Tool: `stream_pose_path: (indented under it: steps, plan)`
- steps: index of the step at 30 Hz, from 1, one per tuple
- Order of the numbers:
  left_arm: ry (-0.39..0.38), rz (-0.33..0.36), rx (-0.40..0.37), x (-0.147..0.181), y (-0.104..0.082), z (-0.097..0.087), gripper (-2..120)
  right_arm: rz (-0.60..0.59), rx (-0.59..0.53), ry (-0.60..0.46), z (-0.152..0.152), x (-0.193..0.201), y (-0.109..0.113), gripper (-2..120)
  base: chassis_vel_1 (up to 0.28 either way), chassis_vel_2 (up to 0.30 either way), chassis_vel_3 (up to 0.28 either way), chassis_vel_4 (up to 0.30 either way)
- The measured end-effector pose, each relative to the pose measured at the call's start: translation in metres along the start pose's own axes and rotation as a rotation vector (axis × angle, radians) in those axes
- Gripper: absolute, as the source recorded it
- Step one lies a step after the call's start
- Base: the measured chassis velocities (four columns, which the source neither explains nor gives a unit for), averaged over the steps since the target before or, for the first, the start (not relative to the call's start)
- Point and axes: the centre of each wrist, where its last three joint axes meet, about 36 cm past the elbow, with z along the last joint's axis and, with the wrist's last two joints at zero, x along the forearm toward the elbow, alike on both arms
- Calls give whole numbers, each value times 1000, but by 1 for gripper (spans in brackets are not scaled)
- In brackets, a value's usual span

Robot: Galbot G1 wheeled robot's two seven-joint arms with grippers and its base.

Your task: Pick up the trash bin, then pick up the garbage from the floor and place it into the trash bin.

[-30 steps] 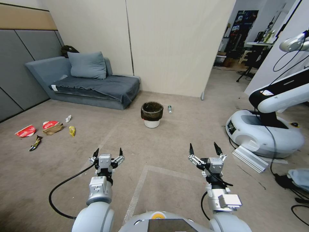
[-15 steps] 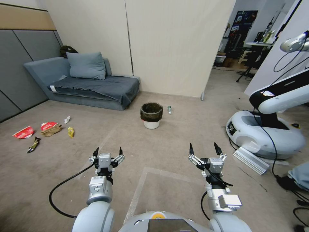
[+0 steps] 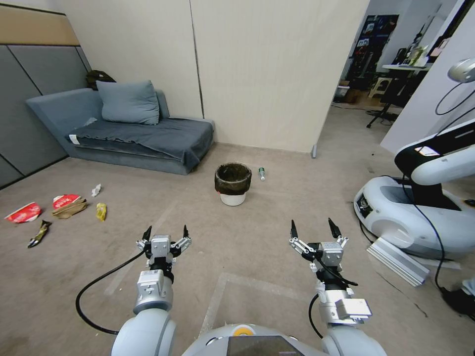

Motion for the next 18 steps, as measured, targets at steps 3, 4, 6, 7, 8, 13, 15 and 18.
stream_pose_path:
  steps: [3,4,6,7,8,13,15,18]
  plan:
    - [0,0,-1,0,0,0,100,-1,0,-1,0,0,0,100,-155,135,147,-143]
    - [1,0,-1,0,0,0,100,-1,0,-1,0,0,0,100,-150,135,152,-137]
    - [0,0,-1,0,0,0,100,-1,0,-1,0,0,0,100,-152,128,152,-137]
    - [1,-1,-1,0,0,0,100,-1,0,-1,0,0,0,100,-155,122,148,-123]
    - [1,-1,-1,0,0,0,100,-1,0,-1,0,0,0,100,-134,148,152,-130]
    - [0,-1,-1,0,0,0,100,-1,0,-2,0,0,0,100,-148,144,147,-123]
    - [0,0,-1,0,0,0,100,-1,0,-2,0,0,0,100,-134,141,141,-137]
    - [0,1,-1,0,0,0,100,-2,0,-2,0,0,0,100,-131,138,130,-133]
